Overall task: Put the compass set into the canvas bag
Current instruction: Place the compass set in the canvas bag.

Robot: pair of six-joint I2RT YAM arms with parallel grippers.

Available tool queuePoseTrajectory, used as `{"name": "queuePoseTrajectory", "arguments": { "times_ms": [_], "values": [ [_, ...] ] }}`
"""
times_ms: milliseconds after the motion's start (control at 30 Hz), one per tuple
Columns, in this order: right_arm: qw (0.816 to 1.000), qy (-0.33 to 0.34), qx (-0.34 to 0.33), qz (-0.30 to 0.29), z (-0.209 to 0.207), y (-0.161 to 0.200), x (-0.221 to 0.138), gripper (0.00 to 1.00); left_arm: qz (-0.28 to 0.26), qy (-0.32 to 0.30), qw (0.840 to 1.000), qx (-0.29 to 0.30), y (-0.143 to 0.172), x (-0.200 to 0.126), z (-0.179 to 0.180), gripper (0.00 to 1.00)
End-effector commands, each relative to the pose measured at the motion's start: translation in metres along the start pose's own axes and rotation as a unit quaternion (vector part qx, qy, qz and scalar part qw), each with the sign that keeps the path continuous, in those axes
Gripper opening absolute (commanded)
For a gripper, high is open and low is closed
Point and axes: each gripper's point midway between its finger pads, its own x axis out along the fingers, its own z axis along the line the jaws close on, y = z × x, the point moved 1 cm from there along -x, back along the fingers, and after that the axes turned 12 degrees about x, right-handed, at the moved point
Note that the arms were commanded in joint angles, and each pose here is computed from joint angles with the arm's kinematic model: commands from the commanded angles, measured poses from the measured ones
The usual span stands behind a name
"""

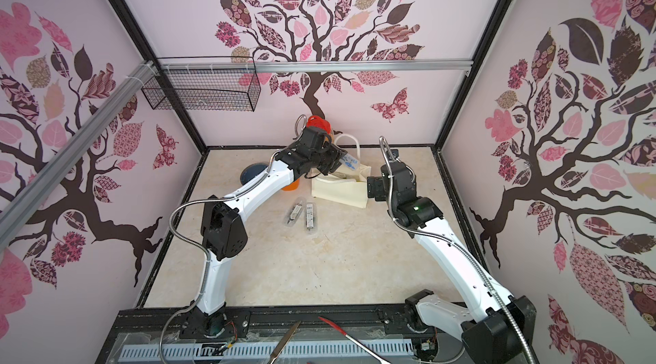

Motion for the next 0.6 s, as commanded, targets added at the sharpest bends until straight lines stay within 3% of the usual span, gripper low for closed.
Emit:
{"name": "queuePoseTrajectory", "arguments": {
  "times_ms": [0,567],
  "values": [
    [1.0,0.002,-0.002,-0.016,-0.002,-0.007,-0.003,1.0,-0.008,0.009,1.0,-0.028,0.003,0.01,0.008,0.41],
    [1.0,0.001,-0.017,-0.01,0.002,-0.004,0.007,1.0,-0.009,-0.034,0.997,-0.068,0.01,0.033,0.051,0.41]
  ]
}}
